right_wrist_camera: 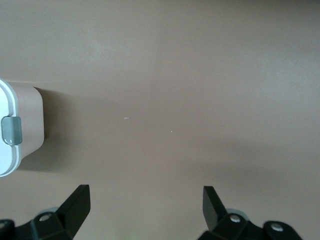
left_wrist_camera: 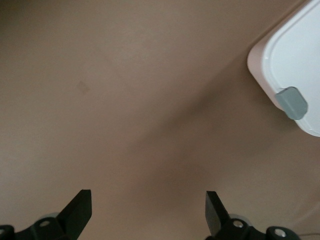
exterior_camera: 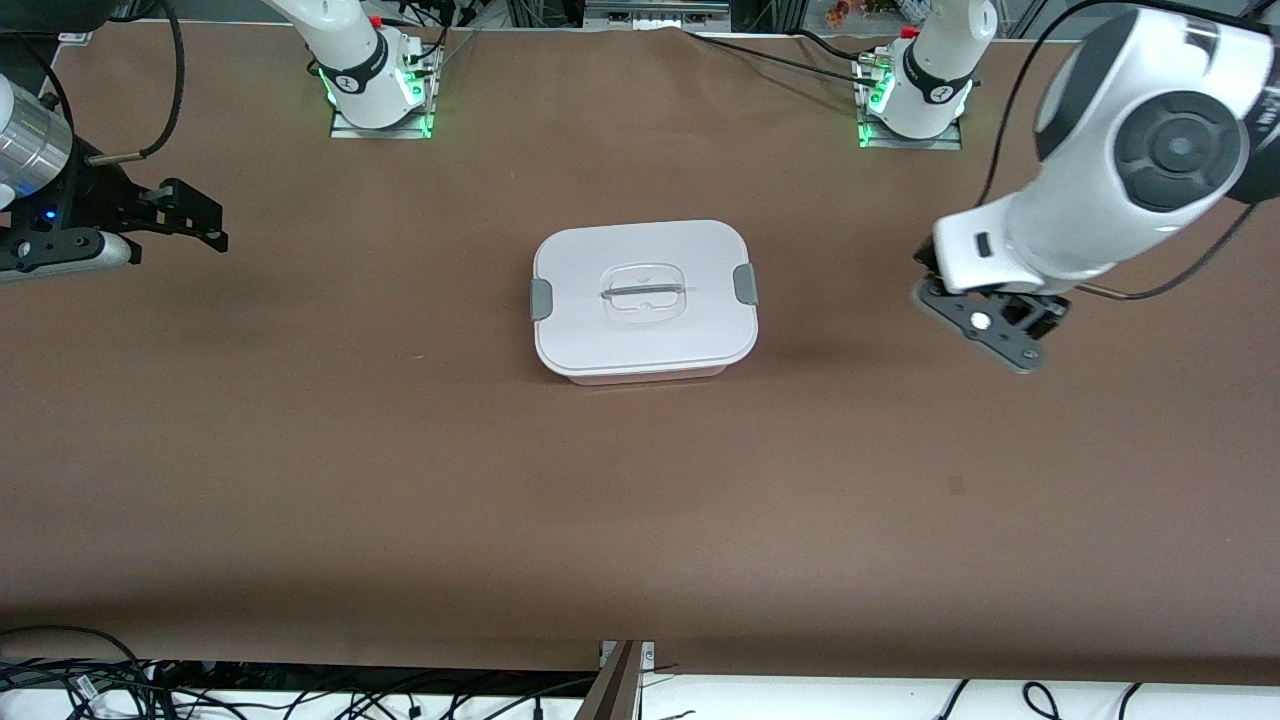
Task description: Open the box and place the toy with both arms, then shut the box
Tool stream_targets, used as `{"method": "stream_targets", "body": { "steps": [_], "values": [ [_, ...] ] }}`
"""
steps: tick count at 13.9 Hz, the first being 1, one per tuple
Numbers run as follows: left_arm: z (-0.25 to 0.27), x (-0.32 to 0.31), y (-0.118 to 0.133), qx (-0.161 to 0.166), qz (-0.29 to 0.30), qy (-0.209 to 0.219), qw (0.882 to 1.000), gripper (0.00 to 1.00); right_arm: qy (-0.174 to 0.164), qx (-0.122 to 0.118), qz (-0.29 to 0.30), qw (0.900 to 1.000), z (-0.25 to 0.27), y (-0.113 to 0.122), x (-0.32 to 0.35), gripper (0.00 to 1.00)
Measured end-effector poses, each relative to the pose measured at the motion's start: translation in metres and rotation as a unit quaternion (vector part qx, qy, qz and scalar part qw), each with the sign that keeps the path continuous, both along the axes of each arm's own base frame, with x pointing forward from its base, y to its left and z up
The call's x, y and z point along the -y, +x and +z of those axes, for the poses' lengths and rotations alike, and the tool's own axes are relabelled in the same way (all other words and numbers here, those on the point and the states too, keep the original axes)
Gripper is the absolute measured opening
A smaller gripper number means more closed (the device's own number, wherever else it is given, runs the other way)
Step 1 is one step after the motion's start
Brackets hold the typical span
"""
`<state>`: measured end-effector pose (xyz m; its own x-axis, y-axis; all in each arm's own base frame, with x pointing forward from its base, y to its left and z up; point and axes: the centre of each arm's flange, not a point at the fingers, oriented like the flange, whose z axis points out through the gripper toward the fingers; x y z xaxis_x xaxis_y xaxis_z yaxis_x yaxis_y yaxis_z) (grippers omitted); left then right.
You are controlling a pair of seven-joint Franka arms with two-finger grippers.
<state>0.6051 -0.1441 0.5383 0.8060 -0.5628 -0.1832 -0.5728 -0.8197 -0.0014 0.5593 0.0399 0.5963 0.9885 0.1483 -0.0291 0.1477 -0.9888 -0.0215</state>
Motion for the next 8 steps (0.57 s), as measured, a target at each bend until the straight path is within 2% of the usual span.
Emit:
{"method": "stream_targets", "body": {
  "steps": [2, 4, 5, 8],
  "values": [
    [0.014, -0.036, 0.005, 0.016, 0.040, 0.006, 0.999, 1.00, 0.000, 0.000, -0.001, 1.000, 0.000, 0.000, 0.001, 1.00],
    [0.038, -0.077, 0.010, 0.063, 0.086, 0.015, 0.994, 1.00, 0.000, 0.002, 0.001, 1.000, 0.001, 0.000, 0.000, 1.00],
    [0.049, -0.090, 0.010, 0.083, 0.107, 0.006, 0.991, 1.00, 0.000, 0.002, 0.003, 1.000, 0.002, 0.000, 0.000, 1.00],
    [0.051, -0.117, -0.006, 0.105, 0.191, -0.020, 0.976, 1.00, -0.001, 0.003, 0.004, 1.000, 0.002, 0.000, -0.001, 1.00]
  ]
}}
